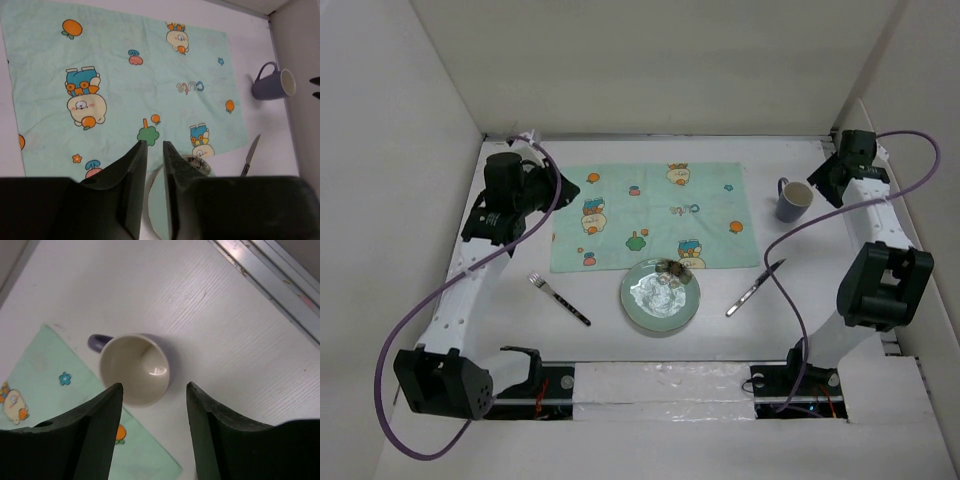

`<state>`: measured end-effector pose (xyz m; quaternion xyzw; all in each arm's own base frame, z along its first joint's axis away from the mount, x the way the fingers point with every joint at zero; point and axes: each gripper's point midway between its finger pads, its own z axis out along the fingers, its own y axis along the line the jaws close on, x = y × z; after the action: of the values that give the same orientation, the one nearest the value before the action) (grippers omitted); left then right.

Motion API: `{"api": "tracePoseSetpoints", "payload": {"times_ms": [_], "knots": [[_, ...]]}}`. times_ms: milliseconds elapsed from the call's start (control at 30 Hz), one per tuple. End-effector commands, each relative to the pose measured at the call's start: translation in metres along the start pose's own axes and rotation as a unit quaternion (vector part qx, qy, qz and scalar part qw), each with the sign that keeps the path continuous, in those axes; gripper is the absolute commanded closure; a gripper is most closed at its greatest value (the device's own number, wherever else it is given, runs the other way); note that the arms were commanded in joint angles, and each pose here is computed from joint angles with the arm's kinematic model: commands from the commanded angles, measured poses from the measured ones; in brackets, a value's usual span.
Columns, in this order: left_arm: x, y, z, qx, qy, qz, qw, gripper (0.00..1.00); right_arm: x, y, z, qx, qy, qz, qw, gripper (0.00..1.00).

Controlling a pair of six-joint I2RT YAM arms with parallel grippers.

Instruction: Set the dinner table for one person

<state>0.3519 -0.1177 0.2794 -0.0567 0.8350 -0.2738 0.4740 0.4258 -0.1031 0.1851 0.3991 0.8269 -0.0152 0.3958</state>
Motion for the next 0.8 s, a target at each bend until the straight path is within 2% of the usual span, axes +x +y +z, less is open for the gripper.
{"api": "tracePoseSetpoints", "payload": {"times_ms": [0,33,67,133,233,333,367,433,467,500,667,733,767], "knots": [[0.009,-0.018,-0.016,0.046,-0.001,0.027,0.999,0.83,-0.003,-0.012,0.018,0.041,0.008,-0.004,0.999,0.40],[0.018,-0.017,-0.016,0.040,0.011,0.033,0.999,0.73,0.000,-0.013,0.022,0.045,0.015,-0.004,0.999,0.40],[0.026,-0.020,-0.015,0.032,0.017,0.055,0.998,0.70,0.003,-0.014,0.027,0.049,0.021,-0.002,0.999,0.40],[0.039,-0.020,-0.018,0.025,0.033,0.069,0.997,0.66,0.009,-0.015,0.038,0.054,0.034,-0.006,0.998,0.40],[0.043,-0.015,-0.024,0.016,0.030,0.074,0.997,0.65,0.017,-0.015,0.047,0.060,0.050,-0.005,0.997,0.43],[0.050,-0.016,-0.025,0.019,0.036,0.075,0.996,0.65,0.018,-0.016,0.051,0.061,0.049,-0.003,0.997,0.58],[0.051,-0.015,-0.023,0.020,0.038,0.075,0.996,0.65,0.020,-0.016,0.054,0.061,0.051,-0.004,0.997,0.68],[0.052,-0.015,-0.021,0.019,0.041,0.072,0.996,0.66,0.018,-0.015,0.056,0.064,0.051,-0.003,0.997,0.80],[0.051,-0.015,-0.021,0.019,0.041,0.072,0.996,0.66,0.017,-0.017,0.058,0.071,0.048,-0.002,0.996,0.94],[0.051,-0.015,-0.020,0.019,0.042,0.073,0.996,0.65,0.017,-0.014,0.056,0.070,0.043,-0.006,0.997,0.99],[0.044,-0.019,-0.021,0.018,0.039,0.073,0.996,0.66,-0.021,0.008,0.030,0.033,-0.017,-0.003,0.999,1.00],[0.041,-0.021,-0.021,0.021,0.038,0.073,0.996,0.66,-0.034,0.047,0.002,-0.025,-0.043,-0.017,0.999,1.00],[0.041,-0.021,-0.019,0.020,0.040,0.073,0.996,0.66,-0.043,0.052,-0.003,-0.032,-0.052,-0.017,0.998,1.00]]}}
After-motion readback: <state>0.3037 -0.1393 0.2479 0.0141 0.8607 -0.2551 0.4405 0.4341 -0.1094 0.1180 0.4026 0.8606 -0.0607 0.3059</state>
